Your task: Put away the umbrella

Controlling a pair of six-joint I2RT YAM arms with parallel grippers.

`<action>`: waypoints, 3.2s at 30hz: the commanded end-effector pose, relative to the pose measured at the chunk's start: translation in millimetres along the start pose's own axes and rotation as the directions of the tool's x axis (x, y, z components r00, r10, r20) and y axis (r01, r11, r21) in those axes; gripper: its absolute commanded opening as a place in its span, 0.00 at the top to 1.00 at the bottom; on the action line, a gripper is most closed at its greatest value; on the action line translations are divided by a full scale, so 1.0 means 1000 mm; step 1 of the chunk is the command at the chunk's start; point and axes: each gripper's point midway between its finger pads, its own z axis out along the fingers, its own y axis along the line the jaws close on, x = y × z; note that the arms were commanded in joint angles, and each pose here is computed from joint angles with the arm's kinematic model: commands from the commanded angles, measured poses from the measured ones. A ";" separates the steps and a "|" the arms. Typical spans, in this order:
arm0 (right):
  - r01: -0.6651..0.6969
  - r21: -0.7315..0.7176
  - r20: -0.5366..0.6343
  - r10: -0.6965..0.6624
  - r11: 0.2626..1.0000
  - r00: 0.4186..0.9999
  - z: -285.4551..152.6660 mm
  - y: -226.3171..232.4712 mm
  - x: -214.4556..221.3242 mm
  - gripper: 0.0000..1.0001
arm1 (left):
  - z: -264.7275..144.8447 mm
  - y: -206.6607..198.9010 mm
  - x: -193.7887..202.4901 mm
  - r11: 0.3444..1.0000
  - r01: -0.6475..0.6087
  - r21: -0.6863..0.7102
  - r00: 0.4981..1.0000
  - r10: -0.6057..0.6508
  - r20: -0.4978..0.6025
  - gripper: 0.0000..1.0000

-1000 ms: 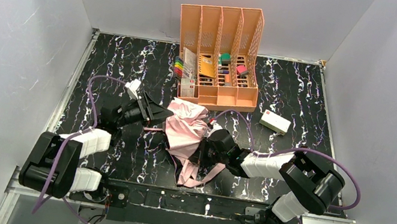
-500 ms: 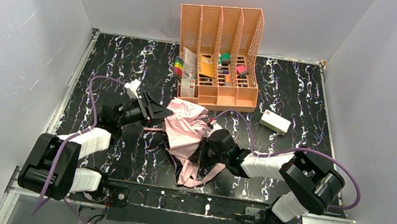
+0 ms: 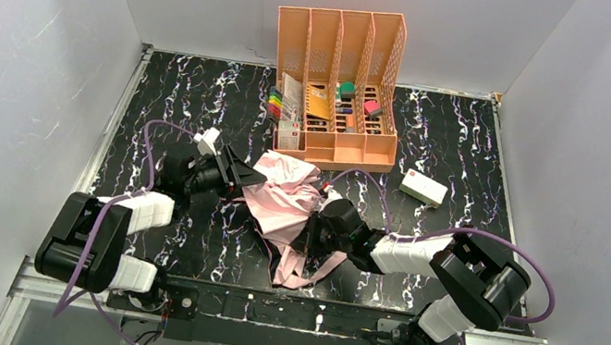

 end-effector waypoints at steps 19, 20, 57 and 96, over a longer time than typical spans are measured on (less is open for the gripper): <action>0.002 0.166 -0.090 0.013 0.986 0.996 0.006 -0.046 0.029 1.00 | 0.021 -0.138 -0.050 0.948 -0.292 0.125 0.955 0.296 -0.014 1.00; -0.009 0.167 -0.082 0.023 0.986 0.996 0.009 -0.046 0.028 1.00 | 0.022 -0.150 -0.049 0.937 -0.326 0.125 0.944 0.330 -0.013 1.00; -0.034 0.135 0.229 0.002 0.990 0.973 -0.078 -0.002 -0.041 0.83 | -0.004 -0.077 0.181 0.935 -0.349 0.059 0.917 0.354 -0.185 1.00; 0.085 -0.221 0.052 -0.075 0.972 0.996 0.001 0.083 -0.027 1.00 | -0.032 0.036 0.232 0.891 -0.443 -0.103 0.857 0.386 -0.341 0.52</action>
